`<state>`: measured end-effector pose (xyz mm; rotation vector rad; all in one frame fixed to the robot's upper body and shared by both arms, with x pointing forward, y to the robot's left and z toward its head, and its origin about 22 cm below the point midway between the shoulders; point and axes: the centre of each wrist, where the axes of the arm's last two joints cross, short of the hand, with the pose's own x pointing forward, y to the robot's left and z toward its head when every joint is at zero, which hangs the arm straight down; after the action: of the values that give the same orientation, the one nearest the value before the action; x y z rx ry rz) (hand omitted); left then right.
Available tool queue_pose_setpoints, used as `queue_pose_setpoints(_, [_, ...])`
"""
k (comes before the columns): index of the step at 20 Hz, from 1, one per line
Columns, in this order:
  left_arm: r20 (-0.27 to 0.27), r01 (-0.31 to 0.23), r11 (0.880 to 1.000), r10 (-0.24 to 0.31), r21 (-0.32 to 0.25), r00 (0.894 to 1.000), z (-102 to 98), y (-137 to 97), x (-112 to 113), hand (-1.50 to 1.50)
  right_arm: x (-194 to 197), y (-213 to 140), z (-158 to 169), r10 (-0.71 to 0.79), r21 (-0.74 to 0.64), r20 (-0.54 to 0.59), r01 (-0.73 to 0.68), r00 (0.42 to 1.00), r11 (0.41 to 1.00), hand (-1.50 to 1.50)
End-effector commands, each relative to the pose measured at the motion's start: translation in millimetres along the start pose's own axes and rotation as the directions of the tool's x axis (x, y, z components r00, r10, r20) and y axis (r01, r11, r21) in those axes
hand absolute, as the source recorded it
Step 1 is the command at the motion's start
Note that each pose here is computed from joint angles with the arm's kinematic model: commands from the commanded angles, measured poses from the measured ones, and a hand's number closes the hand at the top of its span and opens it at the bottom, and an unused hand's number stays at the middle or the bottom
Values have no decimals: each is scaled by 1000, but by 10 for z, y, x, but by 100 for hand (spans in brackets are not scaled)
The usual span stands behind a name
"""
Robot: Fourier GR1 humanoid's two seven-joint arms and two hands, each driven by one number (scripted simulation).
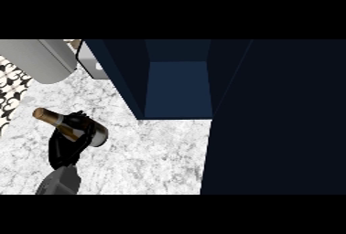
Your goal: Pick up the wine, place it into the cabinet and close the cabinet
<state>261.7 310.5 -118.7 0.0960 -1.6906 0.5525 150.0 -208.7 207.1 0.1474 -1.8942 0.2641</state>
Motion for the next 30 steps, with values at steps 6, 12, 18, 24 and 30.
queue_pose_setpoints(6, [70, 212, 970, -205, -120, 976, 84, -67, -105, 150, 143, -22, 151, -43, 4, 59, 43, 997, 999, -150])
queue_pose_setpoints(12, [42, 158, 931, -153, -330, 987, 108, 19, 39, 150, 132, -39, 113, -25, 8, 48, 24, 999, 1000, -150])
queue_pose_setpoints(18, [135, 202, 877, -158, -436, 978, 58, 321, 400, 150, 201, -68, 210, -40, 0, 37, 40, 998, 999, -150])
queue_pose_setpoints(24, [236, 196, 891, -104, -409, 966, 151, -22, 543, 150, 69, -131, 183, -32, 22, 43, 32, 999, 999, -150])
queue_pose_setpoints(30, [151, 64, 851, 18, -522, 988, 224, -557, 944, 150, 63, -92, 191, -34, 5, 41, 34, 999, 999, -150])
